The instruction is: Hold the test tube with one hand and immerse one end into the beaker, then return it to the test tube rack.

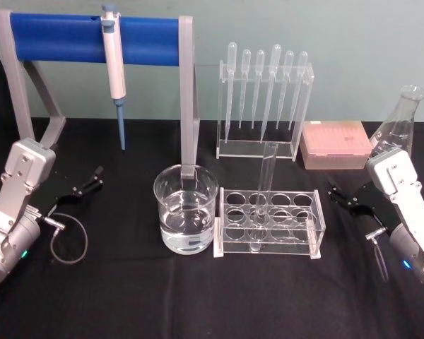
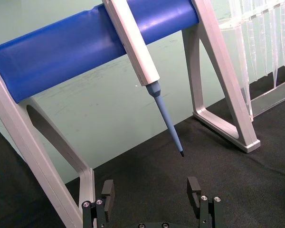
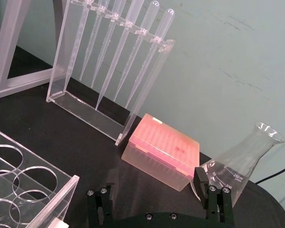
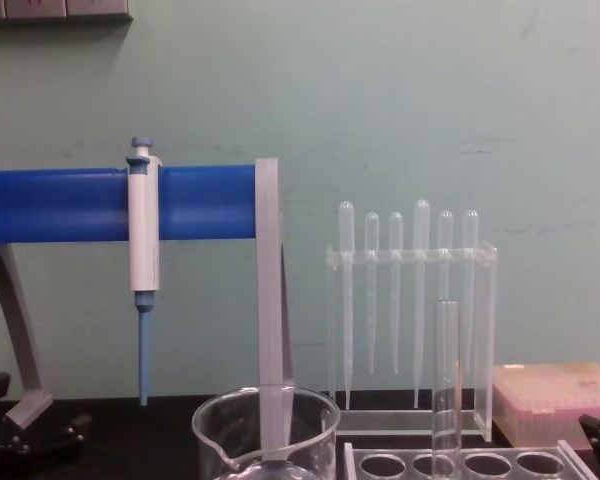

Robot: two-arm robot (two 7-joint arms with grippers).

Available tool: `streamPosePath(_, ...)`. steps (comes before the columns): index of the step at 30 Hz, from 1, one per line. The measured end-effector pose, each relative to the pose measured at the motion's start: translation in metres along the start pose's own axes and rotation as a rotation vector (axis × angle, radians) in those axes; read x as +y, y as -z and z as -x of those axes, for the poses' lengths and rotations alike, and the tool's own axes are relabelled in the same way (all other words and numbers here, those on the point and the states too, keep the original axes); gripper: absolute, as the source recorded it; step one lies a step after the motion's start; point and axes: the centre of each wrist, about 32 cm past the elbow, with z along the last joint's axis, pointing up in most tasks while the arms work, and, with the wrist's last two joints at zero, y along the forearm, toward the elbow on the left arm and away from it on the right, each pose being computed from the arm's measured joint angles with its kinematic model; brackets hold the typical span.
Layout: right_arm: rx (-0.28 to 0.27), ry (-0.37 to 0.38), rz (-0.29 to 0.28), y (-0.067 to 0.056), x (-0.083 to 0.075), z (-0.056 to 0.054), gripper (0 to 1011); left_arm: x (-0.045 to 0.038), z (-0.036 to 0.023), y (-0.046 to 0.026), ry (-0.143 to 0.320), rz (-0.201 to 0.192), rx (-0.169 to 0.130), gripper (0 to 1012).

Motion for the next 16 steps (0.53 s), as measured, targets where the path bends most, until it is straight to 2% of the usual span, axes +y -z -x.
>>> streamPosePath(16,0.004,-0.003,0.000,0.0002,-0.0001,-0.0004,1000,0.0000,0.0000,0.0000,0.000,0.000,0.000,1000)
